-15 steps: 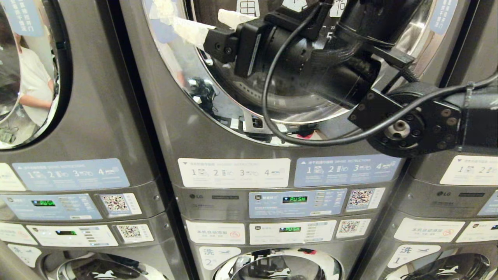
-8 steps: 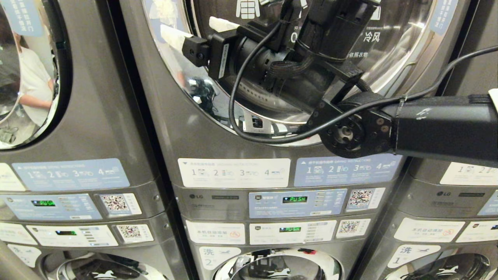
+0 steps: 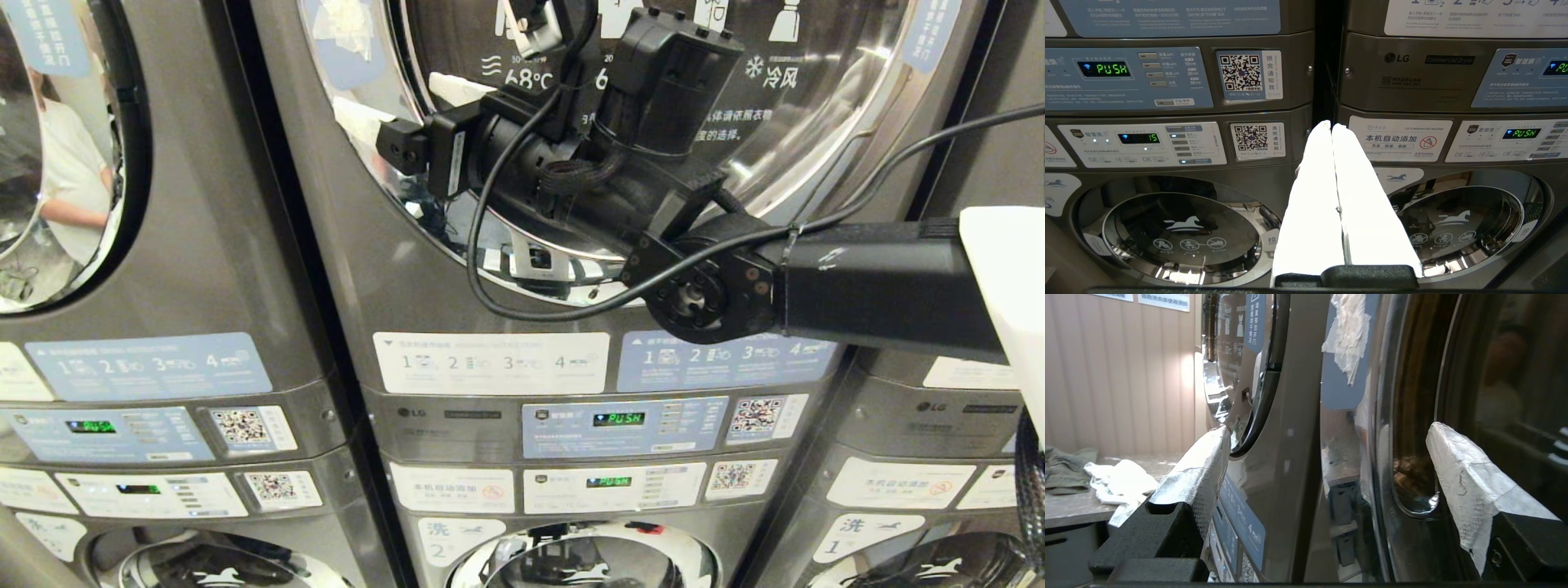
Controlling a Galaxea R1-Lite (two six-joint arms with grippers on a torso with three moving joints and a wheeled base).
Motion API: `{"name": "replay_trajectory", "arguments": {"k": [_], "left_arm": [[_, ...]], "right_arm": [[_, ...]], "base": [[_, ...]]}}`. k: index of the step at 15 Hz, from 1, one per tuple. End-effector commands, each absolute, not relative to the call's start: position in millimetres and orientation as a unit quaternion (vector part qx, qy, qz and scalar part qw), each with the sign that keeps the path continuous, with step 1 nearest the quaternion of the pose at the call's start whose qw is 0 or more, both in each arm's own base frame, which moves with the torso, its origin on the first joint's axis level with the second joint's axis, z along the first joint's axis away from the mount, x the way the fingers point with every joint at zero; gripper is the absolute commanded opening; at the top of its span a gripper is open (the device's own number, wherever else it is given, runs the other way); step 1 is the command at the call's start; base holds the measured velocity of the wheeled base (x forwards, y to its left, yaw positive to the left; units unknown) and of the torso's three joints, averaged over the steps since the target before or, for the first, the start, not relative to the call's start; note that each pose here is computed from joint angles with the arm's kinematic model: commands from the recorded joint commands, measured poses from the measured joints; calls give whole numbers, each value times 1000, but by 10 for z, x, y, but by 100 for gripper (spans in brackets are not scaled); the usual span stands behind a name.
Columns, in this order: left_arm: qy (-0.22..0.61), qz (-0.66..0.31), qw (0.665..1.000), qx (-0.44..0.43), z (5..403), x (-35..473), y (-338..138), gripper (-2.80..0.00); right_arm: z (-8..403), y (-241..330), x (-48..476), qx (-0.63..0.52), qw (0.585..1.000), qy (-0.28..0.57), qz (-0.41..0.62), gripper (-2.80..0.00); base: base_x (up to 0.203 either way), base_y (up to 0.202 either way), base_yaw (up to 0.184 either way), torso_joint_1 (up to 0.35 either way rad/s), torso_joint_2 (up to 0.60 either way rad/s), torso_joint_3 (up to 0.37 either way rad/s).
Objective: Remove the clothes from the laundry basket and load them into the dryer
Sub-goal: Open the dryer
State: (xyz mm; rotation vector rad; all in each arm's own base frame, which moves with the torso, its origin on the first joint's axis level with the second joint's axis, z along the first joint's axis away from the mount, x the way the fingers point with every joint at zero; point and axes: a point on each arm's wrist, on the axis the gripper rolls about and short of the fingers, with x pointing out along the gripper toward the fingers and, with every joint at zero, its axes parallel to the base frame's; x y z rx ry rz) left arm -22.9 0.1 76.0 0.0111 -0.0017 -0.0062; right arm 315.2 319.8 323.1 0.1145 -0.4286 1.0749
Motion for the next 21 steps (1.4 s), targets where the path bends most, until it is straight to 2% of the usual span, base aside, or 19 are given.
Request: {"name": "replay_trajectory", "arguments": {"k": [1, 7, 14, 21], "left_arm": [[-1, -3, 1000, 6, 759, -229, 1, -280], [-1, -3, 1000, 5, 759, -229, 1, -280], [-1, -3, 1000, 5, 759, -229, 1, -280], [-1, -3, 1000, 5, 759, -229, 1, -280]], "right_arm": [[3236, 3199, 3148, 55, 834, -205, 510, 0], [3175, 3243, 3158, 49, 832, -181, 522, 0], [3147, 3287, 3099, 38, 801, -160, 575, 0], [3411, 3066, 2858, 40, 768, -164, 618, 0]], "base": [[0, 0, 0, 0, 0, 0], [0, 0, 0, 0, 0, 0], [0, 0, 0, 0, 0, 0], [0, 0, 0, 0, 0, 0]]}}
